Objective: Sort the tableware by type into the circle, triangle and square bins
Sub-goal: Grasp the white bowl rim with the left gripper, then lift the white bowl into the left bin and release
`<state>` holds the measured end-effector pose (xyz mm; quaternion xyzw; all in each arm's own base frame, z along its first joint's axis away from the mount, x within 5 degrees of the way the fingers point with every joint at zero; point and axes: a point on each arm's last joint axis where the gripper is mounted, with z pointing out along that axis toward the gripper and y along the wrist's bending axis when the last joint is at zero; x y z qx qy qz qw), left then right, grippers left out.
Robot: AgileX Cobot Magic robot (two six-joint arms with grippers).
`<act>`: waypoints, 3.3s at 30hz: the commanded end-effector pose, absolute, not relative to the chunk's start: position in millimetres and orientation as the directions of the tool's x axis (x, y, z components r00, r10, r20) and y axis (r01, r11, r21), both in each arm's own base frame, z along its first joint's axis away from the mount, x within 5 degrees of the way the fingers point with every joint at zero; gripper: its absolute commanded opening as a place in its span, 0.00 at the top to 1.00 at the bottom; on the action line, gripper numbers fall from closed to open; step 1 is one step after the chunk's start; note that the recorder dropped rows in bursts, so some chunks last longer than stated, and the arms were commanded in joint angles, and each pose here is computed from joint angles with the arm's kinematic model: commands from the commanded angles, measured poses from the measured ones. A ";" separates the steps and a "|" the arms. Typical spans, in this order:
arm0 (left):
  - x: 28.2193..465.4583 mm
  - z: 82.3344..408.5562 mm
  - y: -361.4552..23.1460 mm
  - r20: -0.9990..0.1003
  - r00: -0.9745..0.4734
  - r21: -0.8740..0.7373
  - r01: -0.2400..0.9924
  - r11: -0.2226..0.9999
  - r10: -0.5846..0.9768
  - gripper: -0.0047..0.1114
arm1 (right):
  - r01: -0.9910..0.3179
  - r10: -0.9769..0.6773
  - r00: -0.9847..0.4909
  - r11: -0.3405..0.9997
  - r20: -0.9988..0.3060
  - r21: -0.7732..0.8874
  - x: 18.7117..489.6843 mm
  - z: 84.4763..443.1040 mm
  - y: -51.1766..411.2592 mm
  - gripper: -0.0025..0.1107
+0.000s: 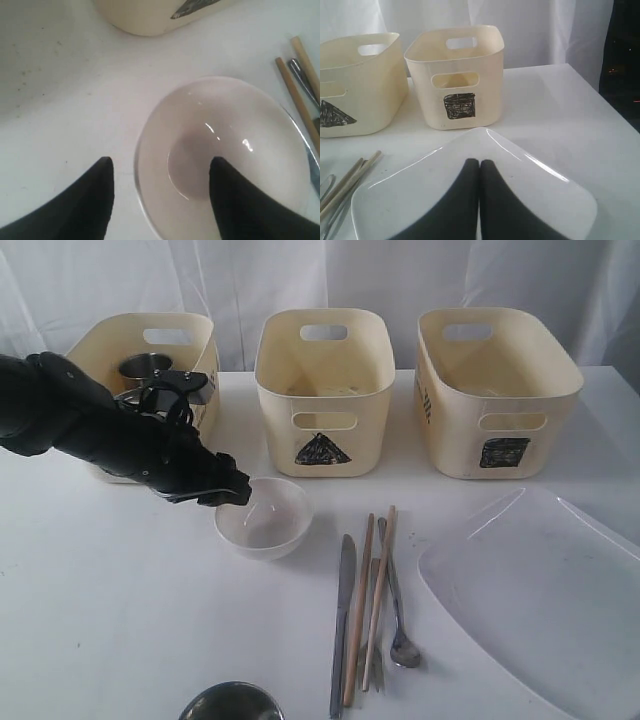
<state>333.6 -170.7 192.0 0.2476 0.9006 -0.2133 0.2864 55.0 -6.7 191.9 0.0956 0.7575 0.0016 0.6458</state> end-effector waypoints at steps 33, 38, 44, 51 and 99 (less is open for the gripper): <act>339.0 164.9 -176.5 -0.573 -0.763 -0.259 0.514 0.818 0.298 0.30 | 0.135 0.137 -0.142 0.984 -0.980 0.118 55.0 190.9 -6.4 0.98; 340.8 160.3 -176.1 -0.572 -0.765 -0.251 0.506 0.825 0.296 0.30 | 0.135 0.137 -0.142 0.984 -0.980 0.118 55.0 190.9 -6.4 0.98; 341.0 154.2 -177.1 -0.559 -0.773 -0.255 0.503 0.826 0.299 0.35 | 0.135 0.137 -0.142 0.984 -0.980 0.118 55.0 190.9 -6.4 0.98; 341.6 154.5 -177.0 -0.560 -0.778 -0.261 0.490 0.832 0.283 0.37 | 0.135 0.137 -0.142 0.984 -0.980 0.118 55.0 190.9 -6.4 0.98; 383.2 338.6 -71.2 -0.898 -0.376 0.078 0.376 0.923 0.229 0.96 | 0.135 0.137 -0.142 0.984 -0.980 0.118 55.0 190.9 -6.4 0.98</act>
